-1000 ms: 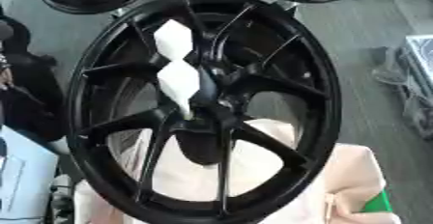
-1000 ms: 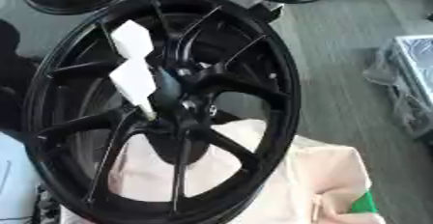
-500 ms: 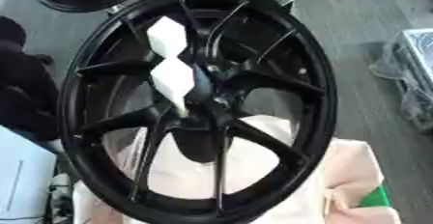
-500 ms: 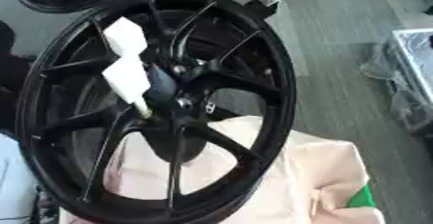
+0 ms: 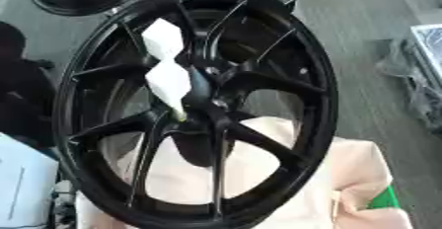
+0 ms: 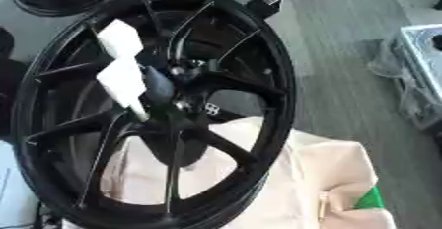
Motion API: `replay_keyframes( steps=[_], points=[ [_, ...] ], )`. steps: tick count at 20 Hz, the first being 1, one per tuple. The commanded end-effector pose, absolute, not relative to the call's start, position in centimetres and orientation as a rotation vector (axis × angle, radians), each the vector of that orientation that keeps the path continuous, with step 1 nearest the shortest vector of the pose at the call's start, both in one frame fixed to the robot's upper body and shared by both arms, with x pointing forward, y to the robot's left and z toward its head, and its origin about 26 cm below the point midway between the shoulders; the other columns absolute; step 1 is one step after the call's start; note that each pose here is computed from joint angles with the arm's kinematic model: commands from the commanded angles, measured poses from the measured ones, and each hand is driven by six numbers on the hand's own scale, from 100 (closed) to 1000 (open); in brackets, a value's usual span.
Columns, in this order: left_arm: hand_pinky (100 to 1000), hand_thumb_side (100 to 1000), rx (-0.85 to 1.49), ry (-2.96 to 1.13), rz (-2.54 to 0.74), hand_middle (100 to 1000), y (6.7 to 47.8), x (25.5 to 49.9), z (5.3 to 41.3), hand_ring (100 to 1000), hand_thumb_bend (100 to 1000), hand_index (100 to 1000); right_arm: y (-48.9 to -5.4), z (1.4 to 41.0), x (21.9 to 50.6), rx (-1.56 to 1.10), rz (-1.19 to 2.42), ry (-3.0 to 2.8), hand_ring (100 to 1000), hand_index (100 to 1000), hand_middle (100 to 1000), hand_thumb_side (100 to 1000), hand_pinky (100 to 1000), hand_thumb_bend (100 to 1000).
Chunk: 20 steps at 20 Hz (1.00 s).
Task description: Pull the pin out of the wheel hub.
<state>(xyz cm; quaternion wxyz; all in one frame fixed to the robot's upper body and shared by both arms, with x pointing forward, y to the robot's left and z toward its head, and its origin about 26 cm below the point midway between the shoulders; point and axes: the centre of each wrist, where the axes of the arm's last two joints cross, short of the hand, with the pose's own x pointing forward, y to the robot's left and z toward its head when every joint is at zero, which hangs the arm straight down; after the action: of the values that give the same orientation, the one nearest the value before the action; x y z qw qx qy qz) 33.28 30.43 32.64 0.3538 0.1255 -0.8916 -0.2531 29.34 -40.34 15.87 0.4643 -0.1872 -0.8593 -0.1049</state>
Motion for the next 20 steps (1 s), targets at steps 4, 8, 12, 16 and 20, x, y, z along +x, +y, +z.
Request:
replay_keyframes(
  steps=[4,8,12,16,20],
  points=[
    [630,552,0.514,-2.127,-1.133,710,31.4,32.4,38.2,806,332,759,-40.9,16.8,29.1,-0.503,-0.203,-2.119,615,727,579,610,714,100],
    [693,581,0.580,-1.975,-1.379,732,31.2,32.5,40.4,813,348,781,-40.9,16.7,29.0,-0.507,-0.194,-2.113,616,727,579,610,714,100],
    [766,645,0.590,-1.710,-1.647,745,30.3,33.2,41.4,798,374,806,-40.8,16.6,28.9,-0.493,-0.185,-2.104,615,727,579,614,714,100],
    [811,651,0.602,-1.545,-1.837,769,29.0,33.8,41.1,815,453,828,-40.9,16.7,28.9,-0.497,-0.176,-2.098,615,727,579,613,714,100],
    [843,526,0.627,-1.500,-1.937,776,27.7,34.5,40.4,840,571,837,-40.9,16.6,28.9,-0.501,-0.165,-2.093,615,727,579,612,713,100]
  ],
)
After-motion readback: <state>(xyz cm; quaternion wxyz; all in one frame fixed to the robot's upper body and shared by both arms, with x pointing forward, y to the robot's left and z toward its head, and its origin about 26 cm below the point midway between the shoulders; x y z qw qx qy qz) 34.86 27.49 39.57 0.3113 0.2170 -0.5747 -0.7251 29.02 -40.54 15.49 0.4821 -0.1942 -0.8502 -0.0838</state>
